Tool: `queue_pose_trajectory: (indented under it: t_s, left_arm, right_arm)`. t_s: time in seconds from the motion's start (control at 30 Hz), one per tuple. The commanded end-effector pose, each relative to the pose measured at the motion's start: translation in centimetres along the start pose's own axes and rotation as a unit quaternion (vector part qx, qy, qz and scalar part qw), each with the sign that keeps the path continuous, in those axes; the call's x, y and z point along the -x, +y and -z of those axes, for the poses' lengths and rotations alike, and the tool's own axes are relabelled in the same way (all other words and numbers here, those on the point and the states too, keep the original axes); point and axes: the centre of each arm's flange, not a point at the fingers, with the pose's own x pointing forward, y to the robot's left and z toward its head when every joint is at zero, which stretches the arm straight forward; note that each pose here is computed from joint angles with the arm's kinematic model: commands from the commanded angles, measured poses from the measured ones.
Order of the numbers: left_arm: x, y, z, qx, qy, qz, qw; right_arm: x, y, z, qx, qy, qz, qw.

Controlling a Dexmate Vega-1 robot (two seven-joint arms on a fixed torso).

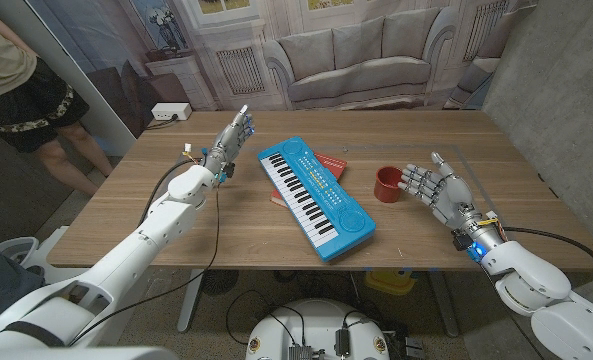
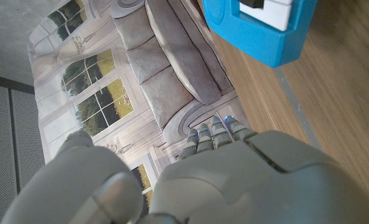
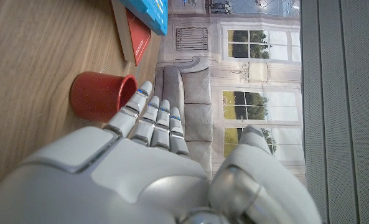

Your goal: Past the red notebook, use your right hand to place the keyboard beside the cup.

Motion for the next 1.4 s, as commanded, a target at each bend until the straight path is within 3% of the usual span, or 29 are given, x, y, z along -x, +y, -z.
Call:
queue_pose_trajectory:
  t_s: [0.03, 0.77, 1.4]
  left_arm:
    - [-0.5, 0.6, 0.0, -0.002, -0.001, 0.009, 1.000]
    - [-1.2, 0.7, -0.6, -0.008, -0.011, 0.018, 1.000]
    - [-1.5, 0.4, -0.8, -0.011, -0.014, 0.029, 0.999]
  right_arm:
    - [0.6, 0.9, -0.1, -0.008, 0.037, -0.003, 0.9993]
    - [1.9, 1.5, 0.3, -0.026, 0.073, 0.001, 0.9970]
    - [3.4, 1.5, 0.9, -0.045, 0.146, 0.010, 0.9882]
